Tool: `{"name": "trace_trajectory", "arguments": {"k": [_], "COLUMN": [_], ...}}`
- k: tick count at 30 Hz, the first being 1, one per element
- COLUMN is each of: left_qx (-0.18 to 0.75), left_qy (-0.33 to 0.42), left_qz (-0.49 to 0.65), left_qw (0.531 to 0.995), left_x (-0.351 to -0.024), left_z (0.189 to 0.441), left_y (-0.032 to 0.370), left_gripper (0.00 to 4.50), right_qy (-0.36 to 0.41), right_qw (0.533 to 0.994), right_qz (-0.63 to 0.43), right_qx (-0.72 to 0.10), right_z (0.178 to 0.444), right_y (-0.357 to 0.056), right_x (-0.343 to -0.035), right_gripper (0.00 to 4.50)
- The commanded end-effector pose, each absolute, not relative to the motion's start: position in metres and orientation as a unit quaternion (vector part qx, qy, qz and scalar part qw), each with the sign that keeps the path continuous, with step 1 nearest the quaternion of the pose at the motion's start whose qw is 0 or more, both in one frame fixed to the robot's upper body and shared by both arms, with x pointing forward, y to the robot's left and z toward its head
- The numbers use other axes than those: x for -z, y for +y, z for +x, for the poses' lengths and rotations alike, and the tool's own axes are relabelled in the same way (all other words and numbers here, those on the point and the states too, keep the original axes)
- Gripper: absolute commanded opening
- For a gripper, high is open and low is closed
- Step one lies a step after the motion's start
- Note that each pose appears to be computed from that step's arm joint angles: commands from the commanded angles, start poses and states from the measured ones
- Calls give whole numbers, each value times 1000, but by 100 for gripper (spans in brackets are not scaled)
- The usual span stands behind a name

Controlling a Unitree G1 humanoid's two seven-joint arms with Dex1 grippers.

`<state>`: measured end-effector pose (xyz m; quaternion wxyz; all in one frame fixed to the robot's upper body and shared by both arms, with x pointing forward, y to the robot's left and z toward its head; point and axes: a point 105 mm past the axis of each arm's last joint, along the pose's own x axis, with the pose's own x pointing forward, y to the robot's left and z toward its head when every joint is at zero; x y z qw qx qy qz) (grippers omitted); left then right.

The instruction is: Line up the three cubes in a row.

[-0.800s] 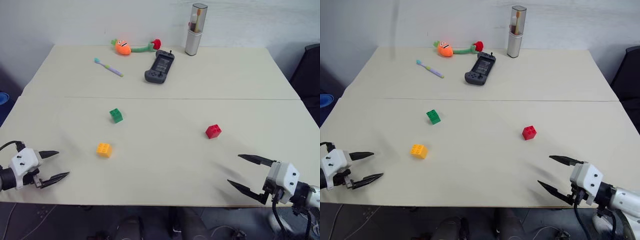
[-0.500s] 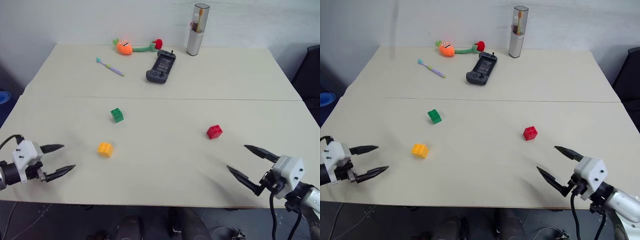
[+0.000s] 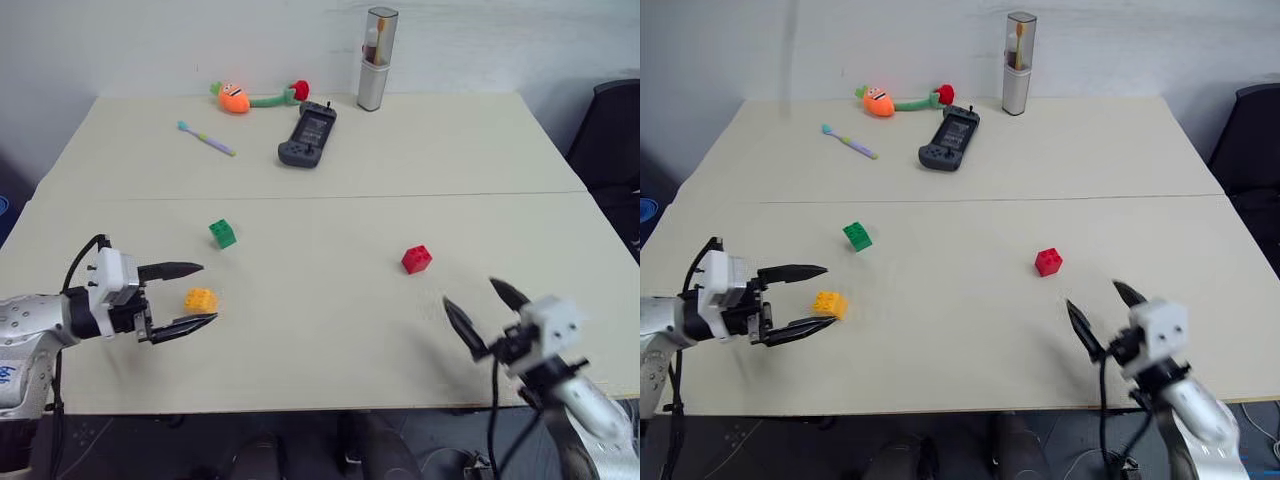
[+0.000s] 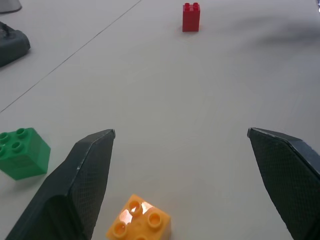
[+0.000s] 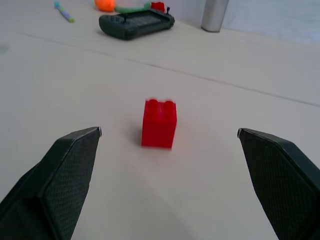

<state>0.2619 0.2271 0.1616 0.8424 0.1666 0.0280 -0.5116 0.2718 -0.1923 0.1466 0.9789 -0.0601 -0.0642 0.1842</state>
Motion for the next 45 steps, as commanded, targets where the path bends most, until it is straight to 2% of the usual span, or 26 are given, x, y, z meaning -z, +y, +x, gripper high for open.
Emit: {"name": "trace_trajectory", "arguments": {"k": [1,6,10,12,14,18,20,22,25,29,36,40,42,45], "left_qx": [513,515,515,513,512,502,501,501,502,505,505,497,492,481], "left_qy": [14,11,8,11,13,16,17,18,18,20,26,29,31,46], "left_qz": [183,187,188,188,189,193,194,195,194,196,195,194,195,192], "left_qw": [839,836,837,837,838,843,843,843,842,840,841,845,848,854], "left_x": [-167,-166,-167,-166,-166,-169,-169,-170,-170,-170,-170,-170,-171,-170], "left_z": [264,264,262,260,258,258,257,258,259,260,255,251,250,241], "left_y": [222,217,214,215,216,221,222,222,222,221,222,224,227,240], "left_gripper": [447,447,447,450,450,450,450,450,450,450,450,450,450,450], "right_qy": [-32,12,32,31,39,14,8,1,-54,4,30,22,15,-45], "right_qw": [981,984,983,981,977,971,961,945,849,737,693,707,705,716], "right_qz": [-70,-70,-70,-63,-51,-57,-57,-63,-130,-227,-244,-234,-248,-224], "right_qx": [-176,-166,-166,-183,-202,-231,-272,-322,-509,-636,-677,-668,-664,-660], "right_z": [287,324,337,340,339,337,332,326,291,277,284,293,295,289], "right_y": [-186,-184,-184,-179,-174,-174,-172,-166,-140,-136,-144,-140,-139,-129], "right_x": [-147,-137,-132,-132,-130,-140,-144,-149,-165,-142,-121,-116,-117,-151], "right_gripper": [450,450,450,410,352,213,148,146,146,146,146,146,218,317]}}
